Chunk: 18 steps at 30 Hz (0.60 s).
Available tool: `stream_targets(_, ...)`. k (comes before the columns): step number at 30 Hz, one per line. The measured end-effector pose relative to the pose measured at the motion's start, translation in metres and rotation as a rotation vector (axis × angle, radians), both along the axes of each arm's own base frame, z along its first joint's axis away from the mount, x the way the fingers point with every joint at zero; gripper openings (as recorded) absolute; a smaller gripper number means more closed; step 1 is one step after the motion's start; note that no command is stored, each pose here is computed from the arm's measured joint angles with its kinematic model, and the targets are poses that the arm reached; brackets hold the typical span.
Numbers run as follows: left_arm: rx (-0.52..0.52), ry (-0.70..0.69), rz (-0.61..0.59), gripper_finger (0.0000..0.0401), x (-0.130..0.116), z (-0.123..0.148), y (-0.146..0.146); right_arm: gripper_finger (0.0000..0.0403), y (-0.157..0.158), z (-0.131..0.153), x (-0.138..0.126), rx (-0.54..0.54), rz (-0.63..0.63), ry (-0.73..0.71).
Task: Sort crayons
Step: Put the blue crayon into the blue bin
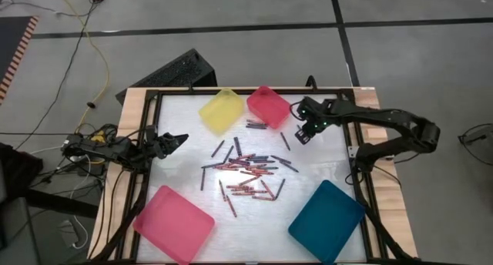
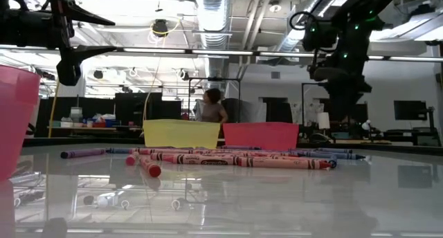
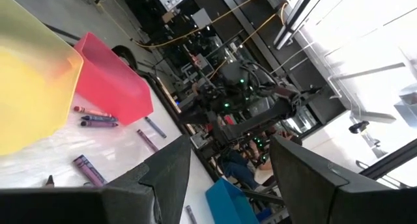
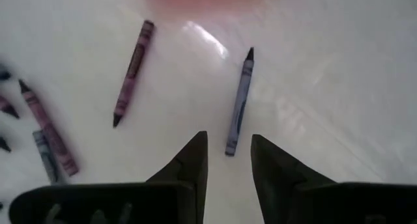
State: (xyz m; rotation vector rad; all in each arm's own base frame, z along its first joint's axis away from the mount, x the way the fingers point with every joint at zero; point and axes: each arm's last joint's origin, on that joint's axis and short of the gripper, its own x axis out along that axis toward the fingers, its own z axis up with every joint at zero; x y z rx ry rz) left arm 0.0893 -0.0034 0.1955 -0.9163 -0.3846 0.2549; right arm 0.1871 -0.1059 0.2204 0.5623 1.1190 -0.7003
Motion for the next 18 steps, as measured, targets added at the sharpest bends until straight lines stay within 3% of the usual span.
stream_targets(18, -0.007, 0.002, -0.002, 0.0199, 0.000, -0.001, 0.000, 0.0109, -0.019, -0.075, 0.032, 0.141, 0.064, 0.253)
